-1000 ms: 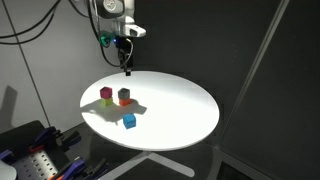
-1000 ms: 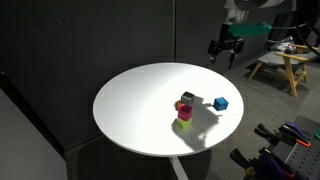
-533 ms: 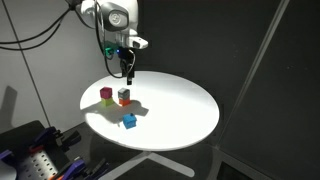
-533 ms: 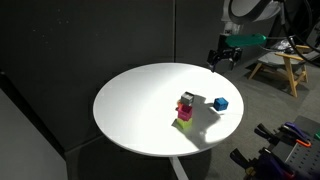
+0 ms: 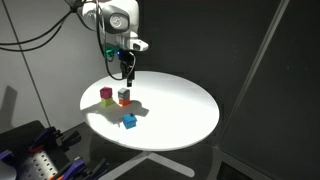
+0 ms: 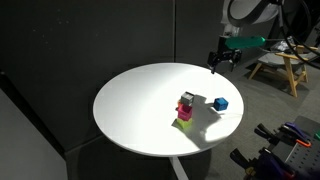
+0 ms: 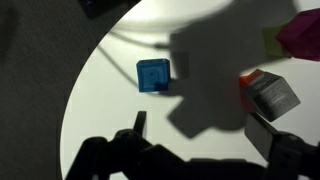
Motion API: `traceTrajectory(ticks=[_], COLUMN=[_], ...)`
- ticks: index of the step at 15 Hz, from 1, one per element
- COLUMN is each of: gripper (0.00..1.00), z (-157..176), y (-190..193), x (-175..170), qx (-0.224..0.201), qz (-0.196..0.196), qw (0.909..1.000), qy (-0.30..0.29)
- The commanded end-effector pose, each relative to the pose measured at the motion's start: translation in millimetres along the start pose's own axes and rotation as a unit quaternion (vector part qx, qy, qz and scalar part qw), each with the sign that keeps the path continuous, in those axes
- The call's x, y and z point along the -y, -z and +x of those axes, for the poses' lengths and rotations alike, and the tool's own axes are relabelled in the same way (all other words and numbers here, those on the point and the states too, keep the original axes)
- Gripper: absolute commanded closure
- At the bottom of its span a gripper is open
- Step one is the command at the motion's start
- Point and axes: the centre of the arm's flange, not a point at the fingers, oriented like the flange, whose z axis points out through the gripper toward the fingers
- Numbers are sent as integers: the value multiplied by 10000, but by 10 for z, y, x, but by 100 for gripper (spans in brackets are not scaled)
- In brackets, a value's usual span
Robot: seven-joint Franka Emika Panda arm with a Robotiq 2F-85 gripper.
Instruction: Put the blue block on the gray block
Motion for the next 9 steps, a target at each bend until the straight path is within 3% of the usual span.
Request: traceTrajectory(ticks=[1, 9], gripper=[0, 0], z=[0, 192], y=[0, -120], x=[0, -51], qx=[0, -110], qz=[0, -22], qw=[10000, 9998], qy=[0, -147])
